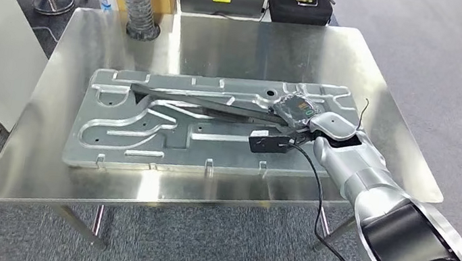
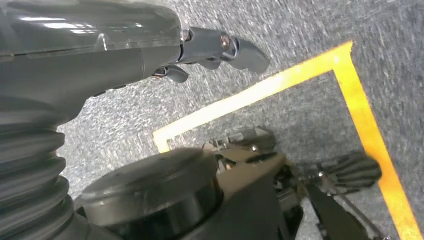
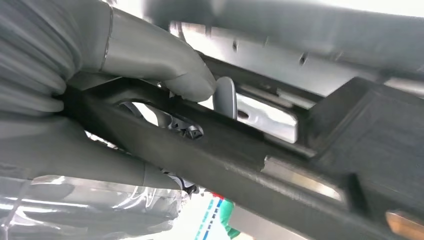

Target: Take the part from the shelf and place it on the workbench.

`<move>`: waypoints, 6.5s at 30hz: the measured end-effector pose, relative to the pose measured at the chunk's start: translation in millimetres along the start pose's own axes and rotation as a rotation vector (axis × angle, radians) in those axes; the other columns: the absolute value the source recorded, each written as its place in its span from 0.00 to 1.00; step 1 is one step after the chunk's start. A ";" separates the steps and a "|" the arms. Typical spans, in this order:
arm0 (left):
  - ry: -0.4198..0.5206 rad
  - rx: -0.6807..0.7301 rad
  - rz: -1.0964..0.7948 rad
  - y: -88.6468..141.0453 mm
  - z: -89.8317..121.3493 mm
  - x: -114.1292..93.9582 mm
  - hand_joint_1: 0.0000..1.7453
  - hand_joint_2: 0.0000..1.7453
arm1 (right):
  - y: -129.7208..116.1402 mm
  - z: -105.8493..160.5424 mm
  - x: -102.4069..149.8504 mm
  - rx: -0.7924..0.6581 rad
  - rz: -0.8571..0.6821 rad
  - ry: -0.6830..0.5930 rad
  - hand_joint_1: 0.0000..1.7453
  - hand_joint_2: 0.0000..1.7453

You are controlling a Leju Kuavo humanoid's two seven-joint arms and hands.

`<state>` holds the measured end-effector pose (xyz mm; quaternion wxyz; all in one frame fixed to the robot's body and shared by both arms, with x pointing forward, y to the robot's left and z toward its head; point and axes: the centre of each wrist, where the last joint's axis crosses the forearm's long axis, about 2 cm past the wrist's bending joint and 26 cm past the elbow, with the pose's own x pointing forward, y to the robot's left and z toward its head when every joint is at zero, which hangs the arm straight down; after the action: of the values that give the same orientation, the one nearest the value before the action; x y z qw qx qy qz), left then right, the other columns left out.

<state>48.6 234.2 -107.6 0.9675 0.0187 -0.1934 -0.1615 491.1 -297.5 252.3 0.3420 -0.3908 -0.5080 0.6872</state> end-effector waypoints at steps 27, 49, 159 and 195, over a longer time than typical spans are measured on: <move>-0.023 0.018 0.013 2.1 -1.2 4.0 0.00 1.00 | -17.4 -6.8 5.4 0.014 0.043 -0.027 1.00 1.00; -0.032 0.016 0.003 4.2 -2.4 7.9 0.00 1.00 | -13.8 1.2 -10.6 0.025 0.066 0.008 1.00 1.00; 0.083 0.095 -0.022 20.2 -0.5 -9.5 0.00 0.00 | 288.9 153.7 118.7 0.035 -1.232 0.843 0.00 0.00; 0.089 0.096 -0.059 18.4 -3.7 5.5 0.00 0.00 | 378.1 305.4 255.6 0.657 -1.611 1.111 0.00 0.00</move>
<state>60.4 249.8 -107.2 0.9680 0.0778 -0.1570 -0.1796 75.6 -301.9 -106.7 0.9773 -0.0840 -0.1767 0.0816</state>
